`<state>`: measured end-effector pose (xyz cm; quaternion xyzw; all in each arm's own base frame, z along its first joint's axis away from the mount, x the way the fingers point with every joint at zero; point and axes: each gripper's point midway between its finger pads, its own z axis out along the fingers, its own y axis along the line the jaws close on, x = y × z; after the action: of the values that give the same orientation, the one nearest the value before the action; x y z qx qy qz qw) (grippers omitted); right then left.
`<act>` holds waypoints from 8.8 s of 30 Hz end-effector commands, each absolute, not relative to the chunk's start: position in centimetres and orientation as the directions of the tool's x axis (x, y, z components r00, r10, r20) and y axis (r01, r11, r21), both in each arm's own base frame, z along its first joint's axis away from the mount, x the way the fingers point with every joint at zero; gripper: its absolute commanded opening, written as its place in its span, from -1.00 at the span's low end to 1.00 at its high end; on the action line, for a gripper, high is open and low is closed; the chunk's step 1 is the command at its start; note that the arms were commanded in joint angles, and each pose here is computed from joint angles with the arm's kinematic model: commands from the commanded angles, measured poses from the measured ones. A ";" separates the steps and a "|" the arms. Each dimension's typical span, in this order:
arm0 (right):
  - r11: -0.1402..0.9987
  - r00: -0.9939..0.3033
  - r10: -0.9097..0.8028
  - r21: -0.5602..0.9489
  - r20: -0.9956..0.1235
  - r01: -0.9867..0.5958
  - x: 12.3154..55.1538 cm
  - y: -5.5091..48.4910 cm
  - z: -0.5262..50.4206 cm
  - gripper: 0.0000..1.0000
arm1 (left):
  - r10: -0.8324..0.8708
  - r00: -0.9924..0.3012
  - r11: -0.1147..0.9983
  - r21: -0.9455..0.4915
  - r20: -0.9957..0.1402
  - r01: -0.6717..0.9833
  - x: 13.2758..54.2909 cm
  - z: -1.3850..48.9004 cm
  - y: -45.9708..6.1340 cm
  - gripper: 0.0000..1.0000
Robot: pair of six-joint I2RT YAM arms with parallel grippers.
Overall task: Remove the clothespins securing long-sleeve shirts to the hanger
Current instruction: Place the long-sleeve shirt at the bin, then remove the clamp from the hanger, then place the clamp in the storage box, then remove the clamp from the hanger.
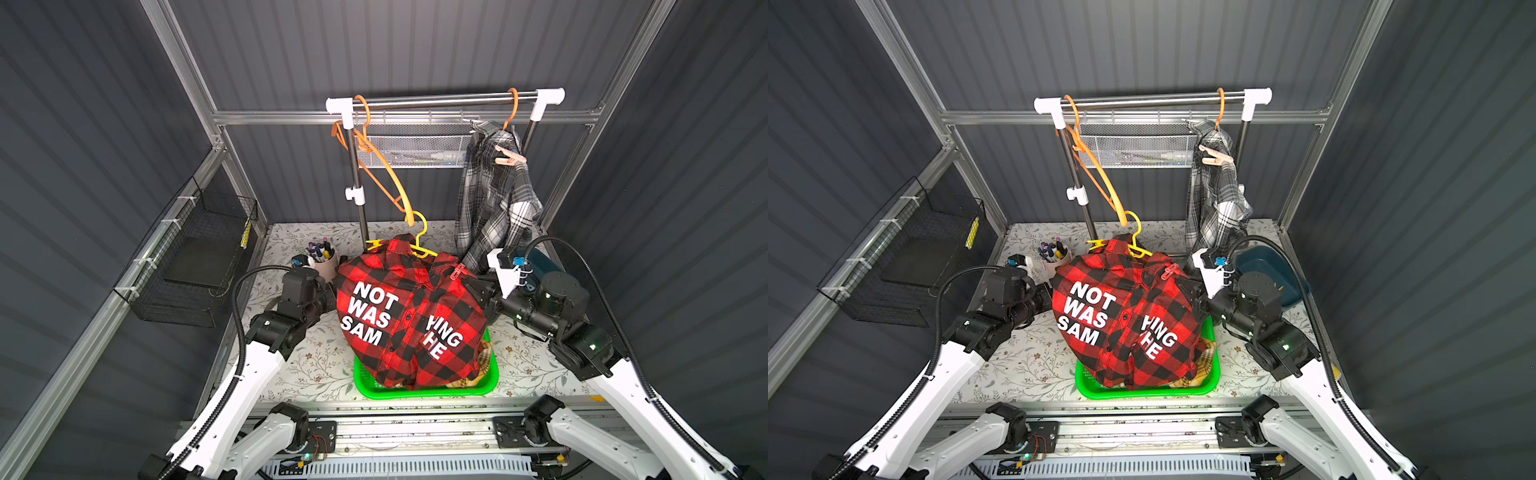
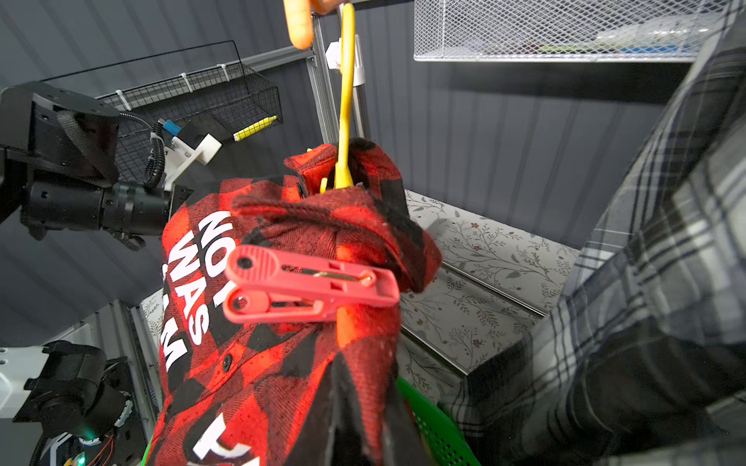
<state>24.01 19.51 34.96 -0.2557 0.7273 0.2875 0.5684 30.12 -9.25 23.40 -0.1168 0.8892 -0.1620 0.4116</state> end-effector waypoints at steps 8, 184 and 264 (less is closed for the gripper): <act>0.756 -0.250 -0.058 0.121 -0.967 -0.644 25.2 18.7 34.1 -1.00 | -0.437 -0.623 0.867 -0.489 -0.649 -0.099 31.2 24.1 -7.3 0.82; 0.884 -0.580 -0.168 0.139 -0.797 -0.447 22.6 14.8 27.3 -1.00 | 0.279 -0.513 0.511 -0.327 -0.812 0.795 33.1 29.9 -27.5 -1.00; 0.664 -0.417 -0.152 0.220 -0.896 -0.714 21.5 20.6 33.6 0.14 | 0.231 -0.483 0.553 -0.294 -0.844 0.779 34.4 30.7 -26.9 -1.00</act>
<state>20.47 20.03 34.22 -0.2558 0.7772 0.3295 0.4712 34.59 -27.19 29.48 0.3149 0.7989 -0.3488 0.3755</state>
